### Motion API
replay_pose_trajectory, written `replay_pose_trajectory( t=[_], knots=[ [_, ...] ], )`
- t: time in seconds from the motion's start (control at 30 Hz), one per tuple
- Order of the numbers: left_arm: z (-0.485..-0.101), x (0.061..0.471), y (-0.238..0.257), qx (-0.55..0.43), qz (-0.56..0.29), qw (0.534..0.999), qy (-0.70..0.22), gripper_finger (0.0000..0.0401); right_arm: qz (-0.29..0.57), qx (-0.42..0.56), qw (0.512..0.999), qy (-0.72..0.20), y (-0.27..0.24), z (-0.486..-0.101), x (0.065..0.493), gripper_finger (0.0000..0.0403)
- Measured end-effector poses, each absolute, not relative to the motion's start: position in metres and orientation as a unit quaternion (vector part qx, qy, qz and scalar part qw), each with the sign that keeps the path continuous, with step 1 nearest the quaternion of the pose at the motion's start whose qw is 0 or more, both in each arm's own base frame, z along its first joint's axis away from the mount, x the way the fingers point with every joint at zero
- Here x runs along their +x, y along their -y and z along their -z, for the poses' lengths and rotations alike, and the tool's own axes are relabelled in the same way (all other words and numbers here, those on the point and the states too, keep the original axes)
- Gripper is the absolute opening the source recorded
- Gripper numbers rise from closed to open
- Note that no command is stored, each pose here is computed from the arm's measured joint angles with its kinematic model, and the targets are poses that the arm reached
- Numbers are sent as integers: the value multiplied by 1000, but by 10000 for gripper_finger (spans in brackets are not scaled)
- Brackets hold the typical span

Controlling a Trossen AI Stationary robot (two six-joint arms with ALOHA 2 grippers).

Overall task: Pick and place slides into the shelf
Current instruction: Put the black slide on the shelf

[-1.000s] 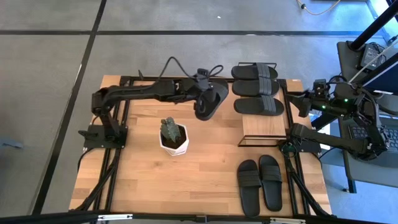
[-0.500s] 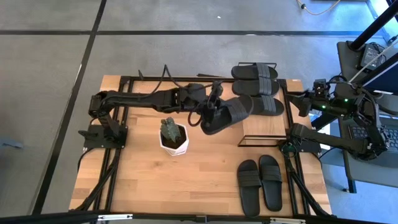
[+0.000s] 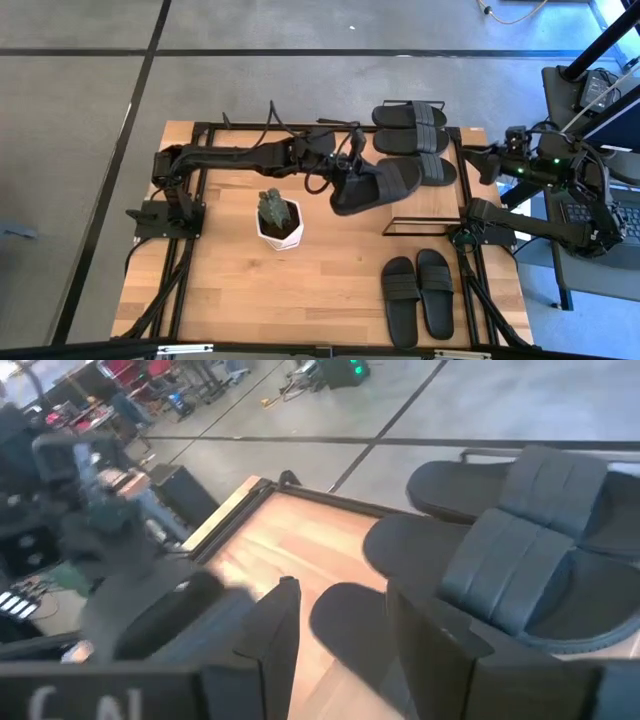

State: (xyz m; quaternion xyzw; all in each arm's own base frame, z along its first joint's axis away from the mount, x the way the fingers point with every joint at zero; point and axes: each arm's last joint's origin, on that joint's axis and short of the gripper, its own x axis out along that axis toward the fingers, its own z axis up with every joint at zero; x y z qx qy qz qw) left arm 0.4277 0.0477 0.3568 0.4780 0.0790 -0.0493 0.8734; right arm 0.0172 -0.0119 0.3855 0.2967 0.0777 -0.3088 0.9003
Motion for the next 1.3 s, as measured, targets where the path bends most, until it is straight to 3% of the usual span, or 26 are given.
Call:
replay_pose_trajectory(
  t=[0.23, 0.47, 0.97, 1.3],
  knots=[
    [-357, 428, -48, 482, 42, 871, -85, 2, 310, 404, 860, -43, 12, -385, 17, 152],
    [-357, 428, -45, 518, 29, 850, -92, 2, 248, 496, 831, -49, 10, -387, 24, 152],
    [-357, 428, -43, 521, 19, 848, -99, 2, 239, 523, 804, -151, 34, -381, 81, 152],
    [-356, 428, -41, 531, 15, 841, -107, 2, 198, 536, 803, -168, 44, -382, 107, 152]
  ],
)
